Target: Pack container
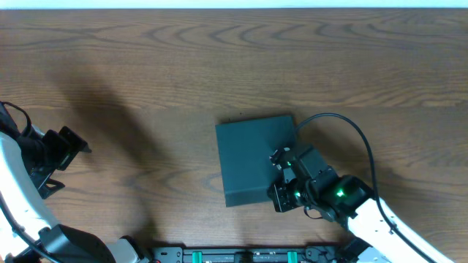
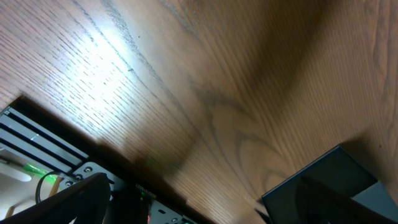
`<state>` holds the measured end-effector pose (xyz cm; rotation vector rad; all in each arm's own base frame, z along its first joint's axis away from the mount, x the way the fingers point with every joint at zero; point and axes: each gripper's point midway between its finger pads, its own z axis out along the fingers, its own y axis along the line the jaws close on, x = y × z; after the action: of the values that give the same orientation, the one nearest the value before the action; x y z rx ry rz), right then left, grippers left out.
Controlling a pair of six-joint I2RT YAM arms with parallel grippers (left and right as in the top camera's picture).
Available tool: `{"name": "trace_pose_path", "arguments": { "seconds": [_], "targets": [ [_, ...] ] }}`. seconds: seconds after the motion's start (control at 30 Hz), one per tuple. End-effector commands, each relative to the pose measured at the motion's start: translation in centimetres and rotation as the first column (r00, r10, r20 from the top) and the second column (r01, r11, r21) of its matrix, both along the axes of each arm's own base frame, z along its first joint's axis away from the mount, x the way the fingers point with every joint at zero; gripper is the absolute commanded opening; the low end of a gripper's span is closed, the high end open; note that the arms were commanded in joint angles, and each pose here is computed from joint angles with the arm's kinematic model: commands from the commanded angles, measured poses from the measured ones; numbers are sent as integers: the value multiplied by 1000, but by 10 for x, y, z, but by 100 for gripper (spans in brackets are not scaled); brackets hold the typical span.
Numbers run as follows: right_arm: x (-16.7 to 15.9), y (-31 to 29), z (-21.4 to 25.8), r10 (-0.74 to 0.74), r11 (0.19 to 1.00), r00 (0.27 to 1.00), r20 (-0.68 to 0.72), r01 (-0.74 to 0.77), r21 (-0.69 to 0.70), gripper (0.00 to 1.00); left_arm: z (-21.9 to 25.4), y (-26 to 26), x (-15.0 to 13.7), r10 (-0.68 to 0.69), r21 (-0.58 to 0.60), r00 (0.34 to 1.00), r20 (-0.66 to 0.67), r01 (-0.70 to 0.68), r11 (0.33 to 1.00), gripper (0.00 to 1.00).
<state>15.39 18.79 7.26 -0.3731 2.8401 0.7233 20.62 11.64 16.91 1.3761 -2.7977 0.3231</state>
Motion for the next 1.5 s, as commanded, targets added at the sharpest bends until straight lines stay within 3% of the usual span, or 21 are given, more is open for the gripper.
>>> {"name": "trace_pose_path", "arguments": {
  "seconds": [0.0,0.13,0.23,0.47,0.6,0.7,0.93,1.03,1.1,1.27,1.47],
  "targets": [
    [-1,-13,-19,-68,994,997,-22,66,-88,4,3,2,0,4,11,1000,7,-4,1000,95],
    [11,-20,-39,-165,970,986,-13,160,-184,2,3,2,0,4,11,1000,7,-4,1000,95],
    [27,-9,-50,-224,959,974,12,223,-174,2,3,2,0,4,10,1000,7,-4,1000,95],
    [92,50,-40,-254,967,949,186,243,80,3,3,2,0,4,10,1000,7,-4,1000,95],
    [97,78,-20,-246,952,953,179,203,228,4,3,2,0,4,11,1000,7,-4,1000,95],
    [110,95,7,-276,926,927,254,185,330,5,3,2,0,4,10,1000,7,-4,1000,95],
    [109,123,54,-267,881,907,324,93,465,6,3,2,0,4,11,1000,7,-4,1000,95],
    [111,121,66,-237,899,877,419,34,438,7,3,2,0,4,11,1000,7,-4,1000,95],
    [119,106,59,-256,925,852,456,79,372,8,3,2,0,4,11,1000,7,-4,1000,95],
    [132,59,17,-302,953,834,463,254,164,6,3,2,0,4,11,1000,7,-4,1000,95],
    [135,56,-12,-290,956,845,449,276,97,6,3,2,0,4,11,1000,7,-4,1000,95]
  ]
}}
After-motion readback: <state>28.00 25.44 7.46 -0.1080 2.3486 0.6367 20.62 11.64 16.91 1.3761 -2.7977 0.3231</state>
